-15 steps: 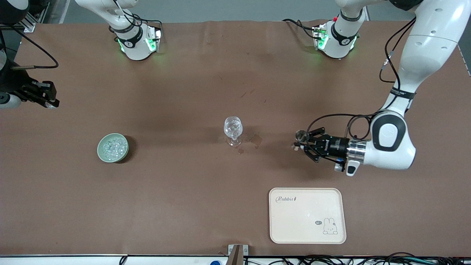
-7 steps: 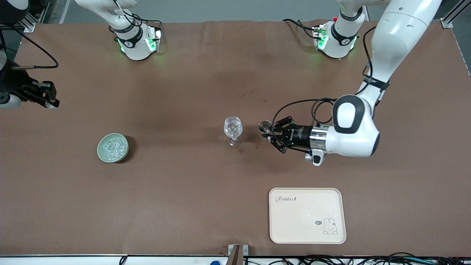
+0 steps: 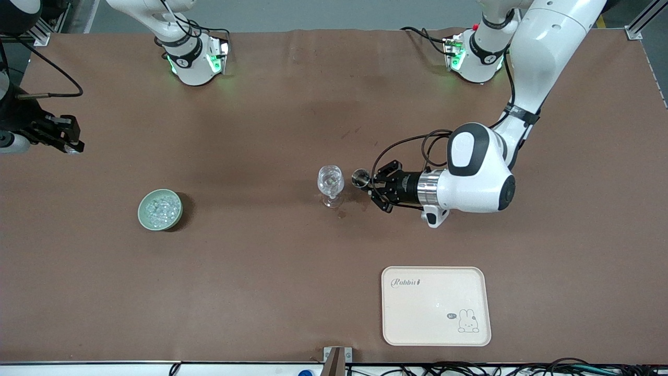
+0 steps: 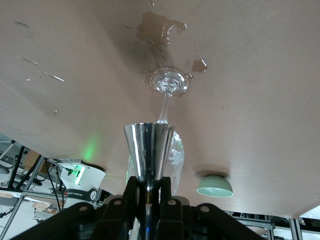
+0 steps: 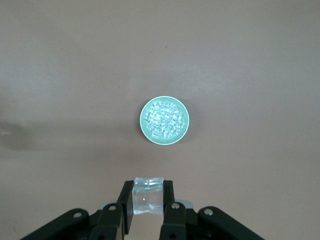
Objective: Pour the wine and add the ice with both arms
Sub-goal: 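Carry the jigger with the left gripper over the wine glass, then tilt the jigger with the left gripper to pour into the glass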
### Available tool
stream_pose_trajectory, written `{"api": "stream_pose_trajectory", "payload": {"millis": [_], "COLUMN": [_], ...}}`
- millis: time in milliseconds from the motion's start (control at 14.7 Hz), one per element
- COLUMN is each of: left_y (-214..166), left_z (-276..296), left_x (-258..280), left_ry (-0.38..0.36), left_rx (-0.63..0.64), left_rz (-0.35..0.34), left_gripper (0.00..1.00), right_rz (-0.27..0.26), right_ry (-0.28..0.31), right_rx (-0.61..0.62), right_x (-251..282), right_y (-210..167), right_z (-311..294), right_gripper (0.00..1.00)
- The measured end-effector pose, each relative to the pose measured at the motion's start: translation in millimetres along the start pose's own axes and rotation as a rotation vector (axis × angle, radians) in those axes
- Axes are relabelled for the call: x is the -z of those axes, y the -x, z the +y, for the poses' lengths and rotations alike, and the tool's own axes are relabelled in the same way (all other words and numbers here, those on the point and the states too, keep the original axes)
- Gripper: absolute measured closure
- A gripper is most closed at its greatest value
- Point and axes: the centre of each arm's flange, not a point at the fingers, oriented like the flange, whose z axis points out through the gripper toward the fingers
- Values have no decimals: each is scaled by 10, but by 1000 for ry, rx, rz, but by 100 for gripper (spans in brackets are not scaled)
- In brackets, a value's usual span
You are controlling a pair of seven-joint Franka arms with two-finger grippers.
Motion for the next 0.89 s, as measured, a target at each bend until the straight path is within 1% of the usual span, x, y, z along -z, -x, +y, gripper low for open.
{"api": "stream_pose_trajectory", "payload": {"millis": [205,478,751,887], "left_y": [209,353,415,521], "left_z": [-56,-107,-128,-159], "left_x": [20,116,44,-92], "left_ry": [5,15,14,23], "left_rx": [8,9,-4,-5], "left_rz": [12,88,113,149], "left_gripper": [79,79,79,79], "right_rz": [1,10,14,16], "right_ry": [0,0,-1,-1], "right_rx": [0,0,0,0], "right_x": [1,26,43,51], "right_y": [-2,-8,-11,-12], "right_z": [-1,-2,-2,-2], "right_gripper": [73,73,73,73]}}
